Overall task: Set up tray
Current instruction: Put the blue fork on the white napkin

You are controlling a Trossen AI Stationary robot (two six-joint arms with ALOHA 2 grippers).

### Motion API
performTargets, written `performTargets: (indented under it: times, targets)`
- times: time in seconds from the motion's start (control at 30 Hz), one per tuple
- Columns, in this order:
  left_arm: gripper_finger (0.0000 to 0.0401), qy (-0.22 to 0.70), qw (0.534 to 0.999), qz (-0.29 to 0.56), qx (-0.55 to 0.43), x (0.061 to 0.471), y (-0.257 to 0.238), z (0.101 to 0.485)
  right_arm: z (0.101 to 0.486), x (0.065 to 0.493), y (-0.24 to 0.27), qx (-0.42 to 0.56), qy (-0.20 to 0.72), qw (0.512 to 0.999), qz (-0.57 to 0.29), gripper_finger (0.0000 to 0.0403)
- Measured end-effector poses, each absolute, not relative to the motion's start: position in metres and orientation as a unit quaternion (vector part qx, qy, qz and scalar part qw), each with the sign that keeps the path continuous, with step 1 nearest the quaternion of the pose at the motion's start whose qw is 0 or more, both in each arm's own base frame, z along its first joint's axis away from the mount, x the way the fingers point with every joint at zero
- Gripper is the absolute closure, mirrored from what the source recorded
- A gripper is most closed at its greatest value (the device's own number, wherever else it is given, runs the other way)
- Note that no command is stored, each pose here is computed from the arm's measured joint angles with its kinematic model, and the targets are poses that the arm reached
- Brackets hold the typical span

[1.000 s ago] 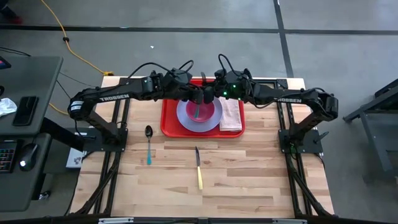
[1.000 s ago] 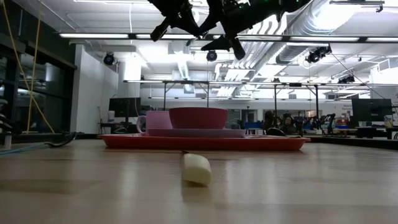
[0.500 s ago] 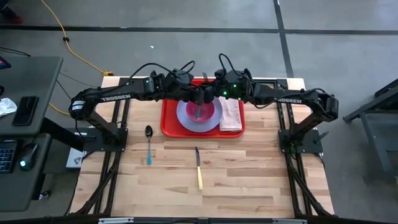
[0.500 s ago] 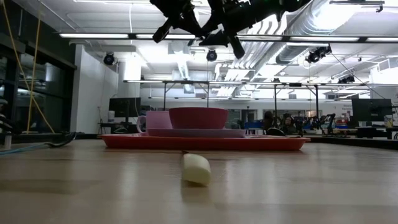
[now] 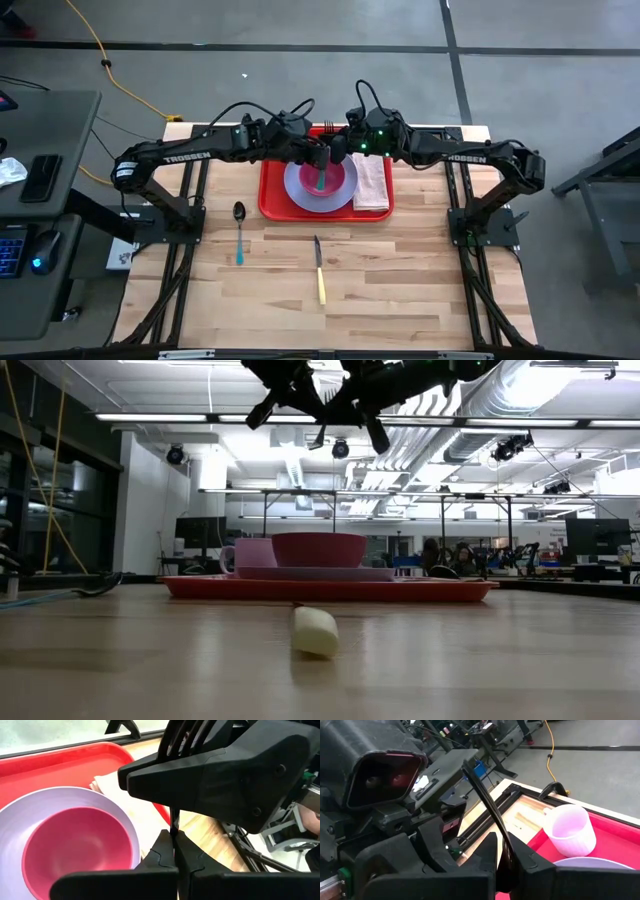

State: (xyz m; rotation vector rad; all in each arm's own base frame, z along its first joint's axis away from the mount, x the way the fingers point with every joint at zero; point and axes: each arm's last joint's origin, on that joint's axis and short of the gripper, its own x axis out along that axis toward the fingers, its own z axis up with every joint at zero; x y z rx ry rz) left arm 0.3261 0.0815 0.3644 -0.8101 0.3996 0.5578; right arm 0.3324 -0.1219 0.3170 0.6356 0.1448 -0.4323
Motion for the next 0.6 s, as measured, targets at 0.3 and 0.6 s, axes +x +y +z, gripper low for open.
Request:
performTargets:
  times: [0.3, 0.6]
  targets:
    - [0.0382, 0.19, 0.862, 0.266, -0.386, 0.3264, 0.0815, 0.3642, 0.3154, 0.3292, -0.1286, 0.317, 0.08, 0.921, -0.21, 0.0402]
    - [0.0379, 0.192, 0.868, 0.263, -0.374, 0.3265, 0.082, 0.3646, 0.3146, 0.3282, -0.1307, 0.318, 0.083, 0.92, -0.212, 0.0403]
